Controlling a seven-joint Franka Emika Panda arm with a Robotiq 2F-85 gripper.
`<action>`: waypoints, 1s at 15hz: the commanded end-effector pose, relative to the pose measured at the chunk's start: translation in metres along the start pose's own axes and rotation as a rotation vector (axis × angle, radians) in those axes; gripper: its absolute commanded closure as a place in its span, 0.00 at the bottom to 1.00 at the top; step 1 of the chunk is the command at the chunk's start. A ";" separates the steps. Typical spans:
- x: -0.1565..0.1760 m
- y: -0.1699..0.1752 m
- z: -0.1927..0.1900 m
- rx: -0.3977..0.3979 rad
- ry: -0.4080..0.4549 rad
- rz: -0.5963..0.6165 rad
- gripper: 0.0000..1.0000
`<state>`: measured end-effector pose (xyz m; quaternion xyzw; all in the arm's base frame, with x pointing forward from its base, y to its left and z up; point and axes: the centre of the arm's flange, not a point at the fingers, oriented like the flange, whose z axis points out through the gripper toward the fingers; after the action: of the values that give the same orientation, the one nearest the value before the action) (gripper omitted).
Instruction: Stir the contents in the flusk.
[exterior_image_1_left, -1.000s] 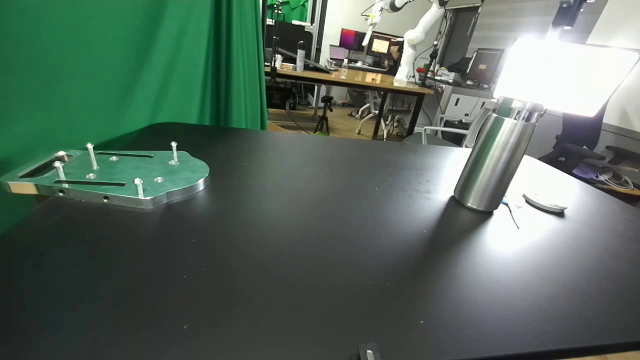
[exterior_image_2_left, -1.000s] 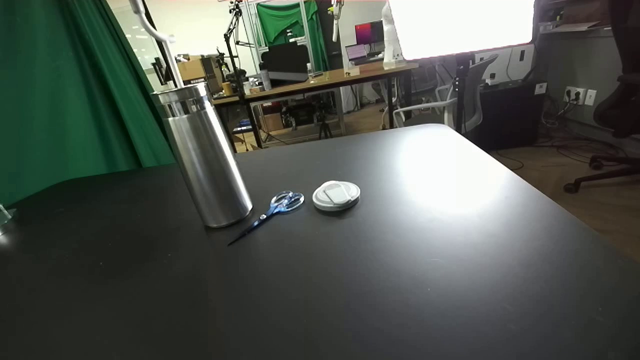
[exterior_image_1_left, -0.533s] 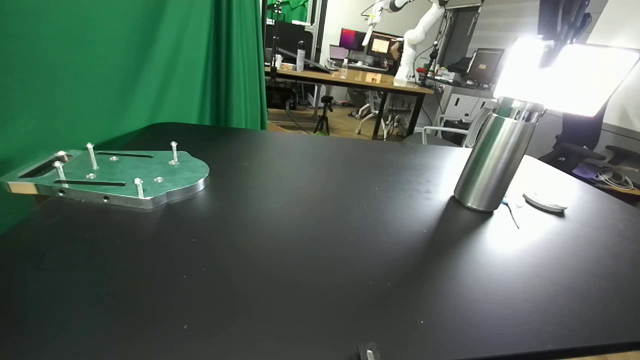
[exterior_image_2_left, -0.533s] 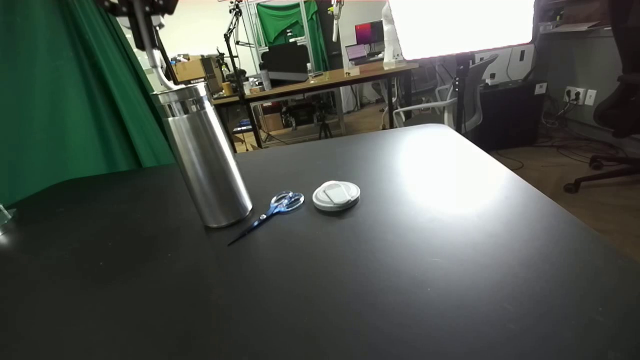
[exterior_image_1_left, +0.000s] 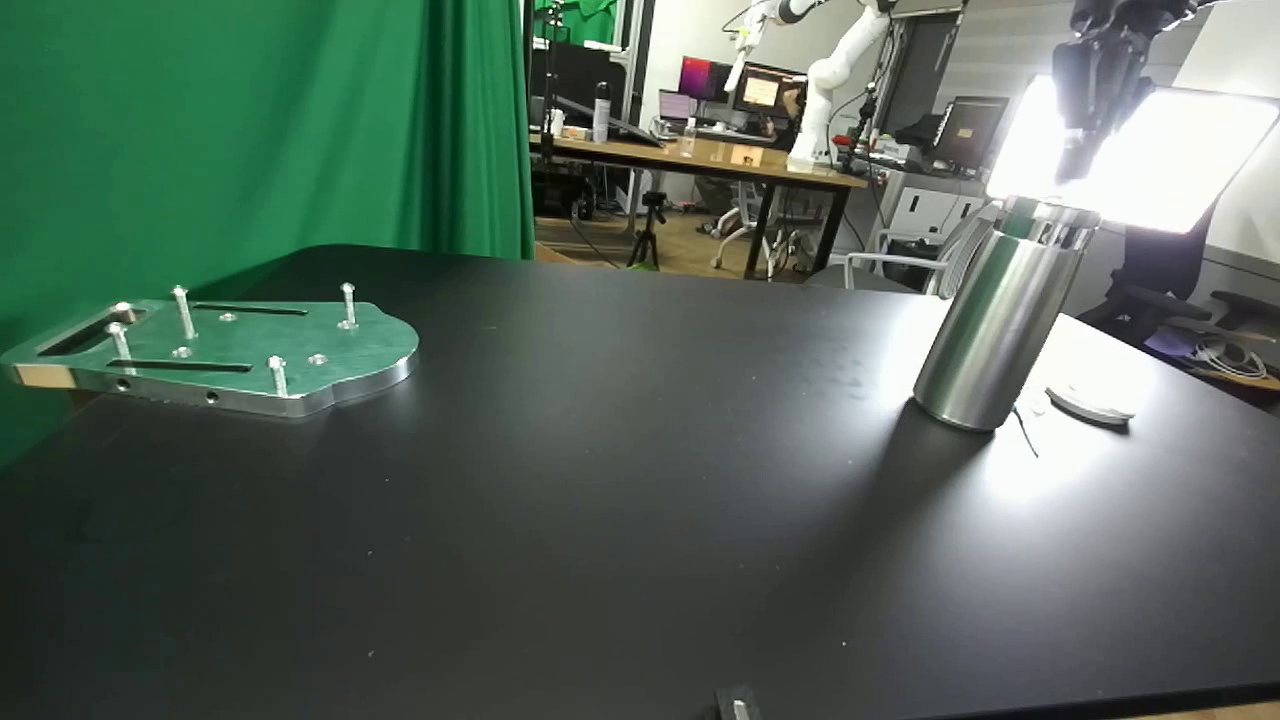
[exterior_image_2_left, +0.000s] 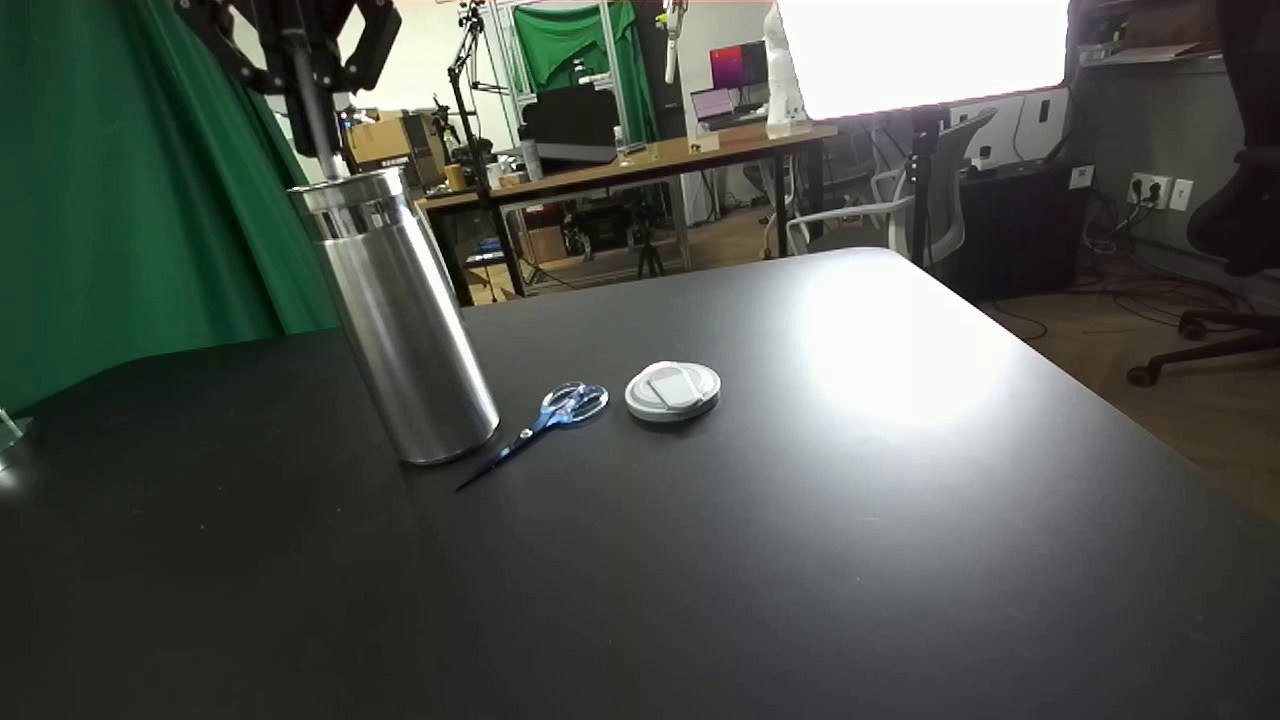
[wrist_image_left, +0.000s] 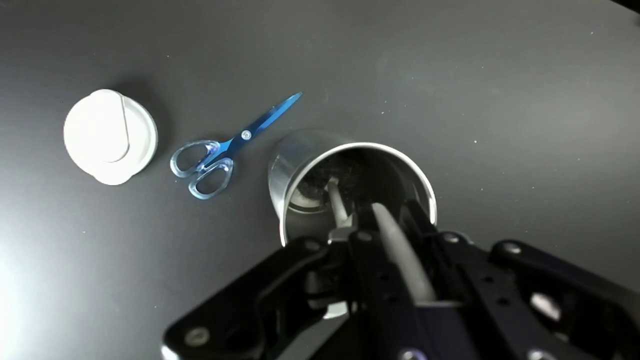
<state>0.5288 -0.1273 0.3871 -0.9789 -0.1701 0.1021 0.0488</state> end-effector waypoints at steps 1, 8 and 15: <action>0.000 0.001 -0.008 -0.011 -0.001 0.024 0.49; -0.017 -0.001 -0.046 -0.063 0.049 0.016 0.02; -0.023 -0.001 -0.058 -0.095 0.057 -0.008 0.00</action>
<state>0.5197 -0.1376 0.4481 -0.9819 -0.1773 0.0657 0.0074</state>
